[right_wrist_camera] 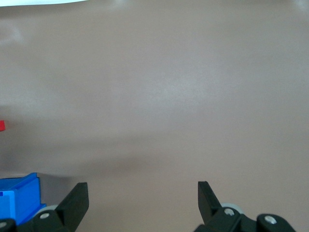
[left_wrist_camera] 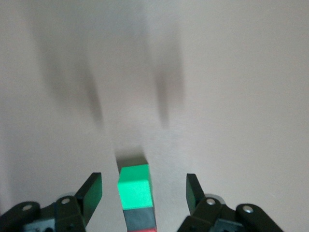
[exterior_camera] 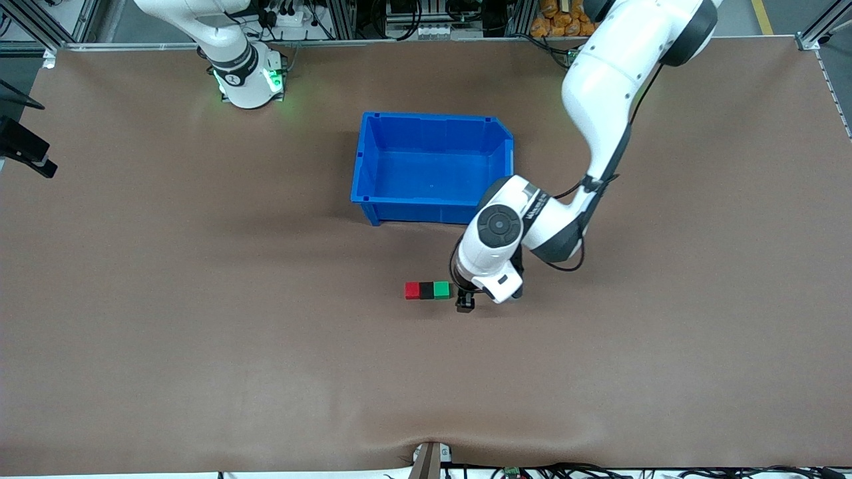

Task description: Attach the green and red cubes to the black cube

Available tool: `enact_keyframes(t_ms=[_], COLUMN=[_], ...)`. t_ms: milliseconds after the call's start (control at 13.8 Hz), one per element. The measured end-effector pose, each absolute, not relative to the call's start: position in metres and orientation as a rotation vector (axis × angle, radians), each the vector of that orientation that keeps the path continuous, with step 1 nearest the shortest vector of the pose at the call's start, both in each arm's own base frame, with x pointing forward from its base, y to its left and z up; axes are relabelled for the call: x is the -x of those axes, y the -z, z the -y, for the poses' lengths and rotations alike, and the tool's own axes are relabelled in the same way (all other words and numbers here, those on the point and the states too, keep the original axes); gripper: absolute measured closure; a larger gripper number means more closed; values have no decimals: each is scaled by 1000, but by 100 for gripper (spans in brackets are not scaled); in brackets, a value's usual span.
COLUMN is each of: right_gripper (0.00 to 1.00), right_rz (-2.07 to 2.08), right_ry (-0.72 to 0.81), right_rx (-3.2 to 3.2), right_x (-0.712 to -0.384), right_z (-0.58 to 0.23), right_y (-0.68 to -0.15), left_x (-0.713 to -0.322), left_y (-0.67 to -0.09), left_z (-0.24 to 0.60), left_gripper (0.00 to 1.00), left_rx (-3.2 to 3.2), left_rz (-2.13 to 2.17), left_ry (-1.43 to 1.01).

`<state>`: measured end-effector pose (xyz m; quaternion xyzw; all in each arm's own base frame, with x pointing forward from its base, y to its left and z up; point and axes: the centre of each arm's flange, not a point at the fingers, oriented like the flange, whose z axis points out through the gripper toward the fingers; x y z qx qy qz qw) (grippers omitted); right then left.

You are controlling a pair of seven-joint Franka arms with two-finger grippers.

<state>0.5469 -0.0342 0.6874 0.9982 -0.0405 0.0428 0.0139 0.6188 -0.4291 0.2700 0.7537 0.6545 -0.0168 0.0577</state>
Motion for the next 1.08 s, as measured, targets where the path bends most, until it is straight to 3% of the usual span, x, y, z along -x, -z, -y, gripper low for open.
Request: enact_keyframes(t_ms=[289,650,1084], right_gripper=[0,0,0], right_rz=[127,124,126], right_ry=[-135,-141,-148], right_rx=[-3108,-3106,-3106], right_x=[-547,-547,-548], right_z=[34,33,34], right_y=[-688,-688,-689], left_x=[-646,-652,-652], left_y=[-356,-428,-559], left_z=[368,304,113], left_gripper=[21,20,20], left_rx=[-2442,-2789,-2969], left_rz=[-1782,-1325,-988], left_ry=[-11,-31,-94])
